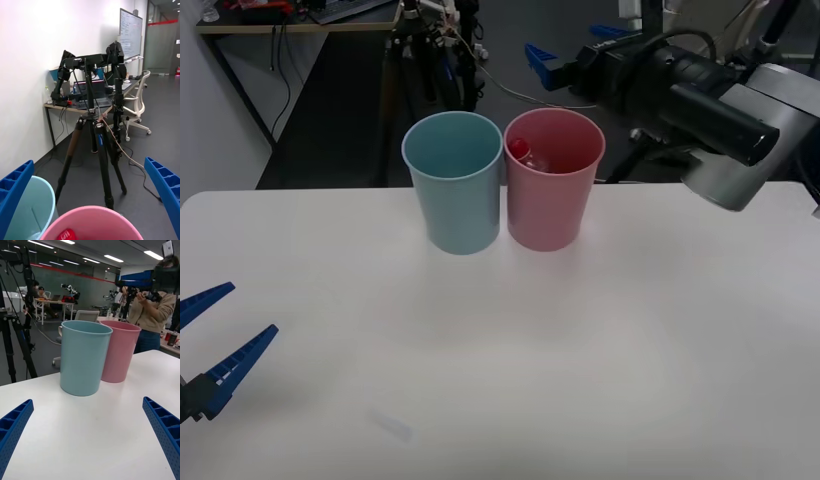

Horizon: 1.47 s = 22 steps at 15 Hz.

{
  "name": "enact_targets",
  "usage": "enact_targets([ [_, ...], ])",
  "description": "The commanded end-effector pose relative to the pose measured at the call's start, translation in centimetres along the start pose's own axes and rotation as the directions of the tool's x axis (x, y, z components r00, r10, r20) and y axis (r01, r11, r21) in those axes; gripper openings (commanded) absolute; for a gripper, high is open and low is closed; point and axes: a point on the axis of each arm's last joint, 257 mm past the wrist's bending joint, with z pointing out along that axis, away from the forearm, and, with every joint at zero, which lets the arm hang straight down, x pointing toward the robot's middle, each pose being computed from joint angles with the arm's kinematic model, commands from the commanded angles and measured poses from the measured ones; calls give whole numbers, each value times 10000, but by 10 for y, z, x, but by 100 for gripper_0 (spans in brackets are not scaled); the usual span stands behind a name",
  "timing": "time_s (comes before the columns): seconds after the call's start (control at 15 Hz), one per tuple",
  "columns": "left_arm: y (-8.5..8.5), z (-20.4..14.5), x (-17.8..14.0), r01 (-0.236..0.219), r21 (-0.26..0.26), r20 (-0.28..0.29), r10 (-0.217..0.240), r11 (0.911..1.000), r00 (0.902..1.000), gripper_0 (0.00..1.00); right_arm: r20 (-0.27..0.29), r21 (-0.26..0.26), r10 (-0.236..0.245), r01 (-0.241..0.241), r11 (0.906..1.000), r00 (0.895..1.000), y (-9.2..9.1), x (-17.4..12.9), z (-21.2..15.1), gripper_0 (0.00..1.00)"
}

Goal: Grasp the object on the table and drop it into the matching bin: aluminum can to the light blue bin, PET bottle to the pink bin.

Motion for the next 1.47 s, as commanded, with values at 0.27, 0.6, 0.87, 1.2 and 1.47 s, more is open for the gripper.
enact_targets([
  [0.27,0,0,0,1,0,0,-1,10000,10000,100,388,-311,134,-122,9994,9992,-6,-8,-56,100],
  [0.6,0,0,0,1,0,0,-1,10000,10000,100,330,-625,222,-201,9978,9992,-11,13,-103,100],
  [0.87,0,0,0,1,0,0,-1,10000,10000,100,261,-857,731,-706,9938,9970,-19,43,-146,100],
  [1.2,0,0,0,1,0,0,-1,10000,10000,100,-18,-944,1236,-1232,9879,9923,-33,76,-205,100],
  [1.47,0,0,0,1,0,0,-1,10000,10000,100,-153,-674,1699,-1705,9830,9853,-48,99,-239,100],
])
